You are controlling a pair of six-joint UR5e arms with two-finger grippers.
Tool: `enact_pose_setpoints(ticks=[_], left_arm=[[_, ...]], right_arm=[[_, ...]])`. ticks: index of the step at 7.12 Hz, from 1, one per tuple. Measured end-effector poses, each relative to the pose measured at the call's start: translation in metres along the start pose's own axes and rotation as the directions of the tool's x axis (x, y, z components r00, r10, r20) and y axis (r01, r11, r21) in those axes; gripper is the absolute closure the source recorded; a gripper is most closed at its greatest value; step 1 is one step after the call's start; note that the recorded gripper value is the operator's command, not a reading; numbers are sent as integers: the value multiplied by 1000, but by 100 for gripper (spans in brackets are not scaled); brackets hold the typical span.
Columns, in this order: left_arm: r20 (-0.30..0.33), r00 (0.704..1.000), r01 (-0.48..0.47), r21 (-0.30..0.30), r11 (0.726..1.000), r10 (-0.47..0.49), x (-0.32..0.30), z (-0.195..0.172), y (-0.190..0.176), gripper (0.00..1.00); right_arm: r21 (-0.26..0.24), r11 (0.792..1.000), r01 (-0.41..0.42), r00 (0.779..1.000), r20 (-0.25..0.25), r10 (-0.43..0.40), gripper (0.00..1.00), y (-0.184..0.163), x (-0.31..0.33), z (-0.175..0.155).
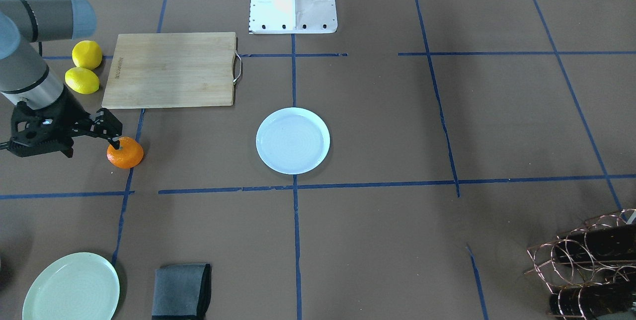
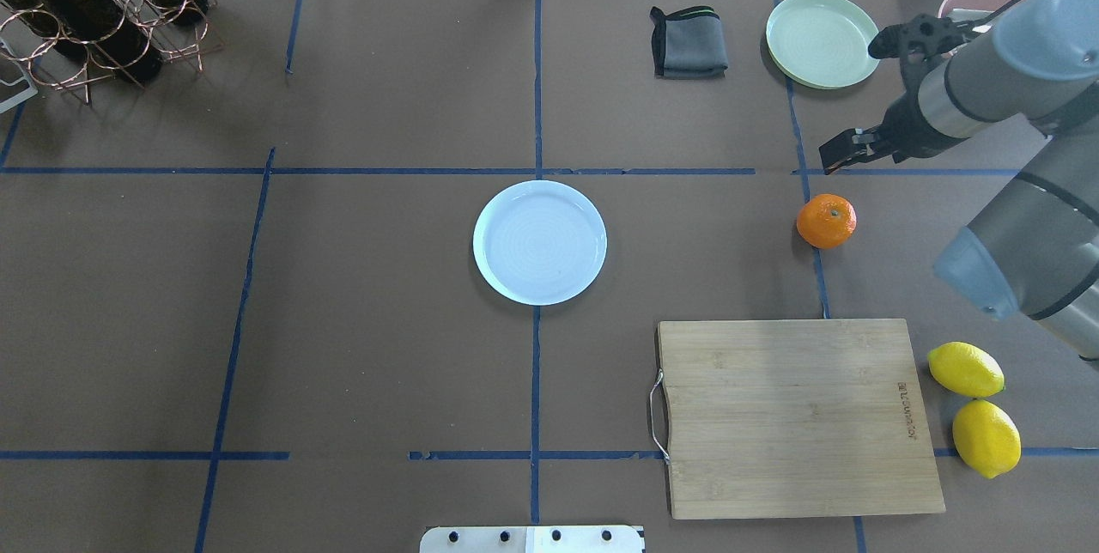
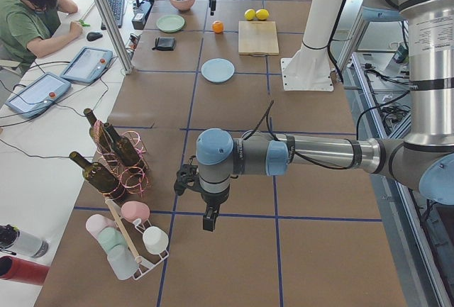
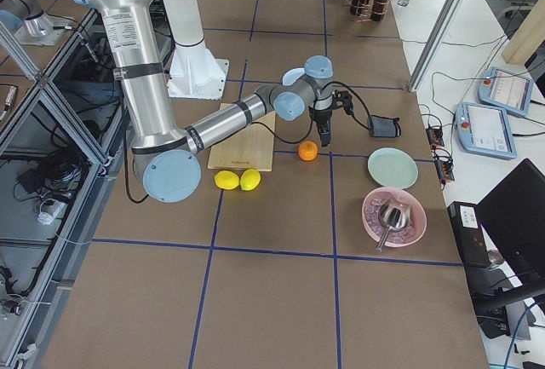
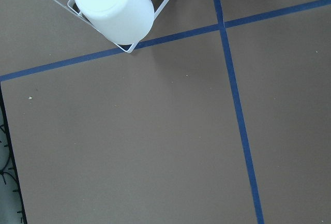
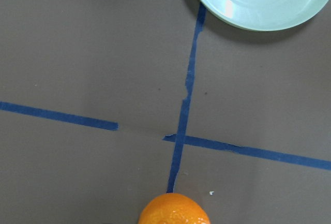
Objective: Pick orange to plate
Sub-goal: 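Reach the right gripper down over the orange and grasp it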
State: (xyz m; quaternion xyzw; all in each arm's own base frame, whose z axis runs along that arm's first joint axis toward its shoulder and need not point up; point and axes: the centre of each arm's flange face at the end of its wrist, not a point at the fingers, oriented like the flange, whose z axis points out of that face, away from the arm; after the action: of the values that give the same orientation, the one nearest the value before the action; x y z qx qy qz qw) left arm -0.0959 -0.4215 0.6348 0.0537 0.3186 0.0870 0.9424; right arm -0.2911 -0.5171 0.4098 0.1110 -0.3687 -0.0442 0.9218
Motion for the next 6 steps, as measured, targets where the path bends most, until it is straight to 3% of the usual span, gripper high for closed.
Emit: enact_pose_setpoints(ticks=[6], left_arm=[[3, 1000, -9, 13, 1000, 9, 5, -7, -3, 0]], right_arm=[[-56, 998, 13, 997, -76, -17, 0, 20, -14, 58]])
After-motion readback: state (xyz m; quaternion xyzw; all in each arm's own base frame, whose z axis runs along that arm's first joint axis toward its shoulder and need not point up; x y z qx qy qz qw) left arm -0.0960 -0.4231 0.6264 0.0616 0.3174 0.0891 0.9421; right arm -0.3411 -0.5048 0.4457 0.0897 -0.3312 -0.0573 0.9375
